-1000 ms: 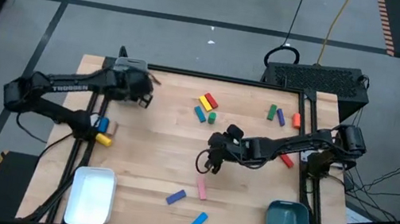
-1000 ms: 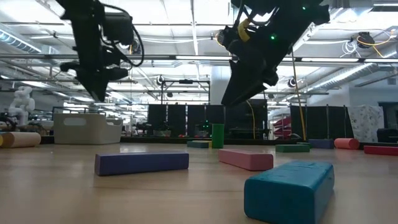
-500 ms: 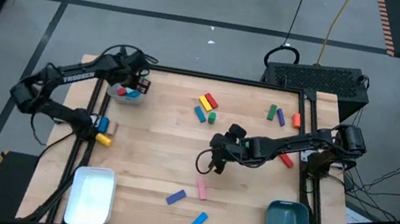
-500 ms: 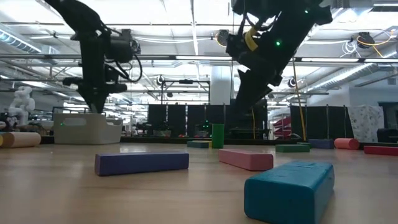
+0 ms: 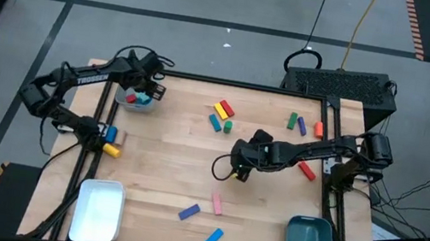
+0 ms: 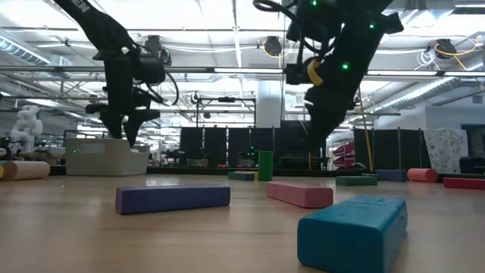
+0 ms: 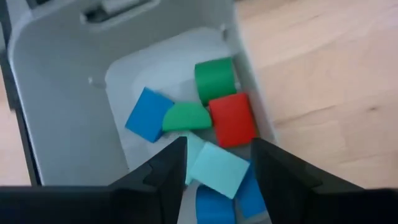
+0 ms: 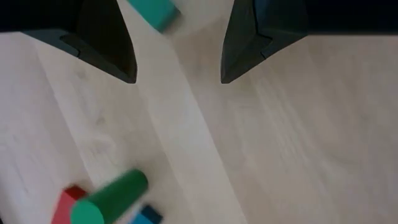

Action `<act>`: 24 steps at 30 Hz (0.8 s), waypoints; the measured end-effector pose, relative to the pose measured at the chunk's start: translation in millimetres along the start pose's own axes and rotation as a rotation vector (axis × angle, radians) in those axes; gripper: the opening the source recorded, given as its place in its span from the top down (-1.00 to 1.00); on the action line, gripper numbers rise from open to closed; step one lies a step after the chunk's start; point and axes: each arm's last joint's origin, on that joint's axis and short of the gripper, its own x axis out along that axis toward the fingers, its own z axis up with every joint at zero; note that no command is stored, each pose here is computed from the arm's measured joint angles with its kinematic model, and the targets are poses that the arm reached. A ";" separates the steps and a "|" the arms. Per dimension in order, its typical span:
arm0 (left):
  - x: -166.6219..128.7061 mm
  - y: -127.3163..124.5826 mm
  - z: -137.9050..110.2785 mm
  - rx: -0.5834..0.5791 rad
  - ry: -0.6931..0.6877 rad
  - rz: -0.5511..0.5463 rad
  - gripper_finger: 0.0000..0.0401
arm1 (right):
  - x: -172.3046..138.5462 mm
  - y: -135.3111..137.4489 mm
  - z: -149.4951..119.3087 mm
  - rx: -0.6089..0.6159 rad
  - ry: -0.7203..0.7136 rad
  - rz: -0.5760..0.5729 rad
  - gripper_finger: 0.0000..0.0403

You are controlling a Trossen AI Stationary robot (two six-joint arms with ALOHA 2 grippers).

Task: Sort blocks by size
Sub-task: Put the blue rectangular block into the white bin

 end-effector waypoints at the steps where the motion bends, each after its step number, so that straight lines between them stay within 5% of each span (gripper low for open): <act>1: -3.3 -1.1 0.5 0.015 -0.023 -0.008 0.10 | 0.0 -3.0 -0.7 -0.001 0.014 -0.010 -0.08; 7: -32.9 -8.0 8.3 0.078 -0.254 -0.093 0.09 | -5.8 -37.3 0.8 0.035 0.064 -0.126 -0.08; 13: -58.5 -20.7 15.1 0.125 -0.460 -0.242 0.09 | -9.0 -106.2 -1.2 0.213 0.193 -0.233 -0.08; 20: -61.2 -49.5 18.2 0.302 -0.556 -0.400 0.09 | -1.1 -173.8 -15.4 0.425 0.354 -0.341 -0.08; 24: -61.6 -67.4 17.3 0.406 -0.605 -0.480 0.09 | 3.8 -199.1 -21.9 0.519 0.402 -0.294 -0.08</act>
